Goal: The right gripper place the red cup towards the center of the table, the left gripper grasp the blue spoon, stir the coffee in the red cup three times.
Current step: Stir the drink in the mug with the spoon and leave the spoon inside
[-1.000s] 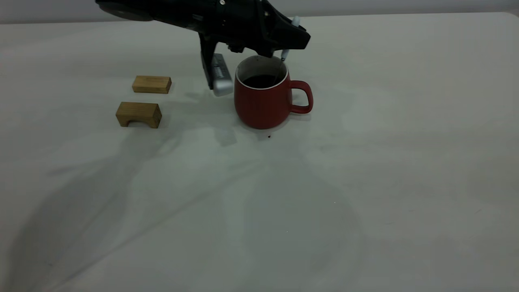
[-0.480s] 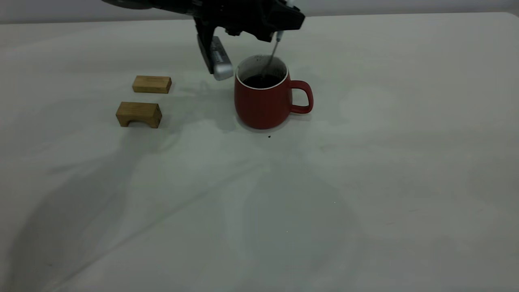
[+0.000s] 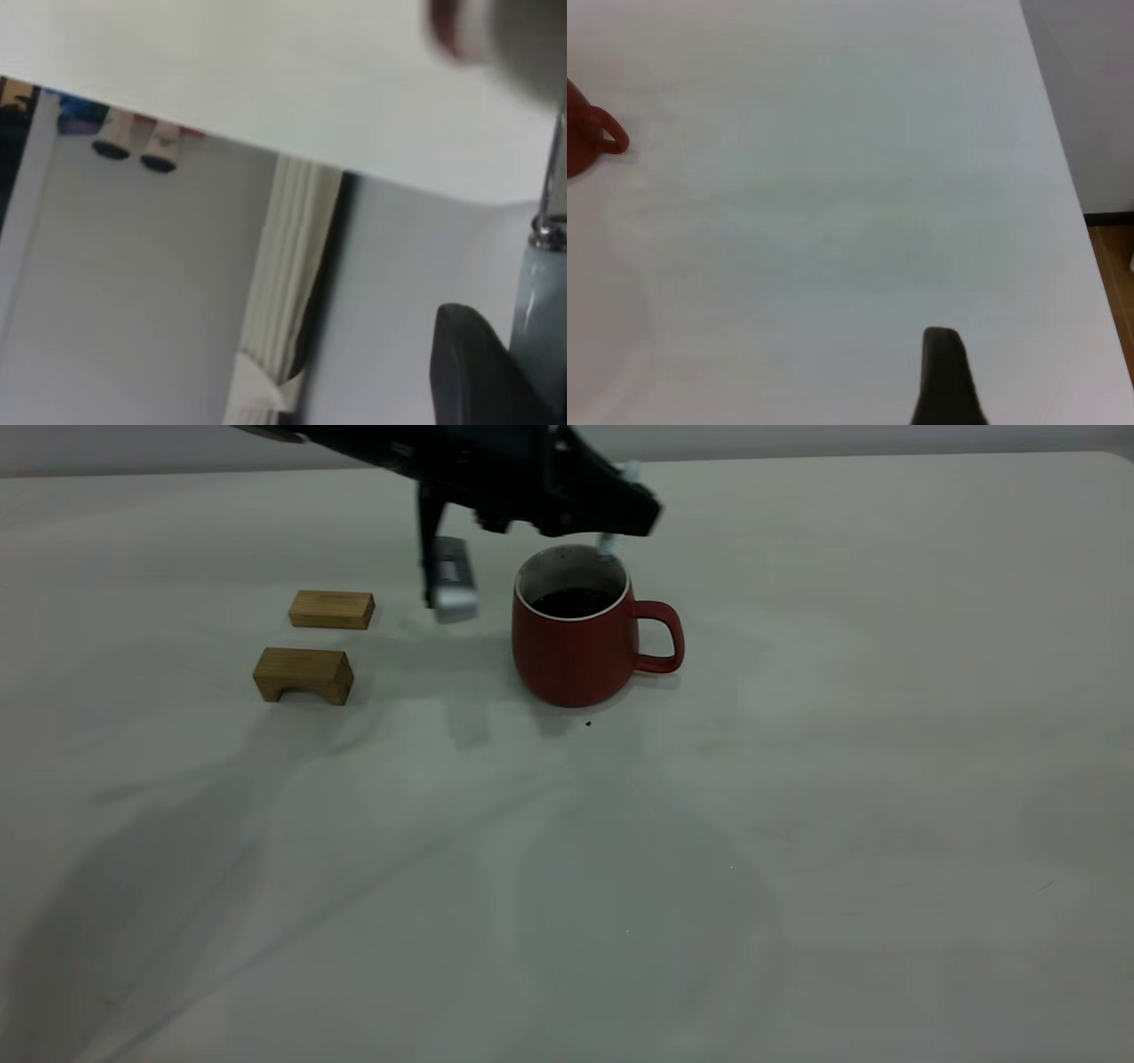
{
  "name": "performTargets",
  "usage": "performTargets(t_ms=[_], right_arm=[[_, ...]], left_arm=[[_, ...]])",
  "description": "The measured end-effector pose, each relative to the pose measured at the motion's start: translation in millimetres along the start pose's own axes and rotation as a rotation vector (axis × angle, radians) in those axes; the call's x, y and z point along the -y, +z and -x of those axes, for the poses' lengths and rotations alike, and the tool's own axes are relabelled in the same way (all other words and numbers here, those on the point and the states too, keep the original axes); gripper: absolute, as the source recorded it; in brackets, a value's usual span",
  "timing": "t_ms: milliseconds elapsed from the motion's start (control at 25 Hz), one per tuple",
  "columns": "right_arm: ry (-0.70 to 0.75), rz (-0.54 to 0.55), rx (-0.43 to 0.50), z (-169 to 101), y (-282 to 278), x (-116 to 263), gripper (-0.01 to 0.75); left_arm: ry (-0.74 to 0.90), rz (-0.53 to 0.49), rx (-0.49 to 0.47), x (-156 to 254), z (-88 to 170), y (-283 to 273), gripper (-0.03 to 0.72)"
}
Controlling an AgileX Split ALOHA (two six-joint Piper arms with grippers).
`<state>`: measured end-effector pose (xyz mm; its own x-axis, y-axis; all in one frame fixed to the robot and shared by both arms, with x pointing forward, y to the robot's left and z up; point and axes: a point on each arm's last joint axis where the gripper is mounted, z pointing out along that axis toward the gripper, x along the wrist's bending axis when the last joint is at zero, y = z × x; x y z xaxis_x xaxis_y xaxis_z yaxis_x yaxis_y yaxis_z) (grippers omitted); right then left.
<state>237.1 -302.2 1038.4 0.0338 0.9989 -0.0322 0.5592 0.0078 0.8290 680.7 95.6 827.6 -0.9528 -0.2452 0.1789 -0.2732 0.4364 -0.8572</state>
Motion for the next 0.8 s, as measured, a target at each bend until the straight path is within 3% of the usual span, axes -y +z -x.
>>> performTargets(t_ms=[360, 520, 800], right_arm=[[0.001, 0.000, 0.000, 0, 0, 0, 0.563], [0.001, 0.000, 0.000, 0, 0, 0, 0.563], [0.000, 0.000, 0.000, 0, 0, 0, 0.563]], left_arm=[[0.140, -0.017, 0.157, 8, 7, 9, 0.142], [0.172, -0.021, 0.131, 13, -3, 21, 0.142], [0.168, -0.083, -0.026, 16, -14, 16, 0.142]])
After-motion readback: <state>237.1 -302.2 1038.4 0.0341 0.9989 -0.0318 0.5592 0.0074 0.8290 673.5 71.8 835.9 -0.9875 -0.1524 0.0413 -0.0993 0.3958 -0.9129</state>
